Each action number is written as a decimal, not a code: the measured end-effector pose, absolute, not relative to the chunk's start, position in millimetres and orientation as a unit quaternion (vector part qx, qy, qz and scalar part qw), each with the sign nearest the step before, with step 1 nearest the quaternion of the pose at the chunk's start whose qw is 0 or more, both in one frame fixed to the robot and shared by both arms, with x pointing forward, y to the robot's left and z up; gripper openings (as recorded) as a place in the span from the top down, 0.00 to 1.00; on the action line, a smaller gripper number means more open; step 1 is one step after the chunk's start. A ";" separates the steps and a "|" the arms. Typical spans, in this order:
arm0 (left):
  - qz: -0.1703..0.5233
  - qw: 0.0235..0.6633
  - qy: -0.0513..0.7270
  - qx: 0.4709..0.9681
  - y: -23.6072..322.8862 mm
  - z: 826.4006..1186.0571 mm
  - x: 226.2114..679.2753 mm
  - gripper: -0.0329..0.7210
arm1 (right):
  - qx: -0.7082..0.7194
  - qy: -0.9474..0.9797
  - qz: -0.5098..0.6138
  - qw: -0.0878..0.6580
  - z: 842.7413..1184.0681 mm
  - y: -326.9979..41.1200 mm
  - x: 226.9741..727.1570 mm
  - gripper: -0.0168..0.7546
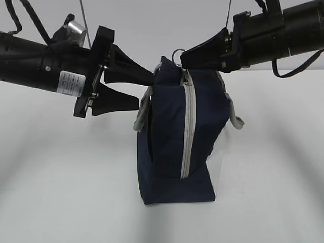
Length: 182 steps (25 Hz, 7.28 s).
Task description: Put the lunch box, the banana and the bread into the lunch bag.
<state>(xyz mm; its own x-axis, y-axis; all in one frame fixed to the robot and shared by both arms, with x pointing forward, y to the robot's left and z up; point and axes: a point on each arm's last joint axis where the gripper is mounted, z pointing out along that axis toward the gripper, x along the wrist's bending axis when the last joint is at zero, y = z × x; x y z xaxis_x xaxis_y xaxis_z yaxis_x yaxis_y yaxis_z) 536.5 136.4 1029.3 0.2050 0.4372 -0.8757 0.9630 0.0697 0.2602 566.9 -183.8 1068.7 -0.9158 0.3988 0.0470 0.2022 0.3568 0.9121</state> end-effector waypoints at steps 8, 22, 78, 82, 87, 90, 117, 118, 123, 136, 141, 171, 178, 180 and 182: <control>-0.280 0.459 0.576 0.616 124.5 1027.8 533.3 0.38 | 0.189 0.819 0.533 0.098 1068.3 -184.6 568.4 1.00; -0.274 0.461 0.578 0.615 113.0 1027.7 530.2 0.41 | 0.214 0.819 0.525 0.089 1052.3 -184.6 578.2 1.00; -0.294 0.405 0.503 0.705 102.2 1020.6 506.6 0.95 | 0.300 0.801 0.511 0.088 993.8 -175.0 721.1 1.00; -0.296 0.404 0.500 0.706 102.2 1020.7 506.0 0.95 | 0.275 0.810 0.510 0.083 1002.7 -175.8 722.2 1.00; -0.294 0.407 0.508 0.700 109.4 1020.9 510.5 0.60 | 0.250 0.816 0.516 0.075 1013.3 -176.3 721.3 1.00; -0.294 0.413 0.522 0.686 124.8 1022.2 518.9 0.26 | 0.241 0.824 0.508 0.071 1012.6 -176.4 719.7 1.00; -0.254 0.424 0.642 0.586 112.5 1029.9 648.7 0.36 | 0.224 0.843 0.485 0.062 1009.4 -179.3 716.5 1.00; -0.255 0.419 0.642 0.589 106.9 1029.1 651.6 0.36 | 0.224 0.843 0.485 0.062 1009.4 -179.3 716.5 1.00; -0.232 0.377 0.653 0.615 97.1 1022.6 660.3 0.37 | 0.222 0.846 0.481 0.062 1008.5 -179.7 716.1 1.00; -0.217 0.374 0.652 0.623 98.1 1020.8 663.2 0.94 | 0.197 0.855 0.472 0.086 1007.6 -184.8 717.9 1.00; -0.216 0.375 0.646 0.628 97.9 1021.0 663.0 0.95 | 0.158 0.862 0.466 0.121 1008.4 -197.6 721.0 1.00; -0.199 0.394 0.577 0.687 88.9 1043.9 647.9 0.95 | 0.105 0.829 0.546 0.051 963.7 -199.1 750.2 1.00; -0.207 0.399 0.557 0.699 87.5 1046.4 645.0 0.95 | 0.106 0.829 0.548 0.045 964.2 -198.9 749.5 1.00; -0.209 0.400 0.554 0.699 87.2 1046.8 644.6 0.95 | 0.106 0.831 0.544 0.042 964.1 -199.1 749.1 1.00; -0.210 0.402 0.552 0.700 86.9 1047.1 644.5 0.95 | 0.109 0.834 0.540 0.039 963.0 -199.5 748.9 1.00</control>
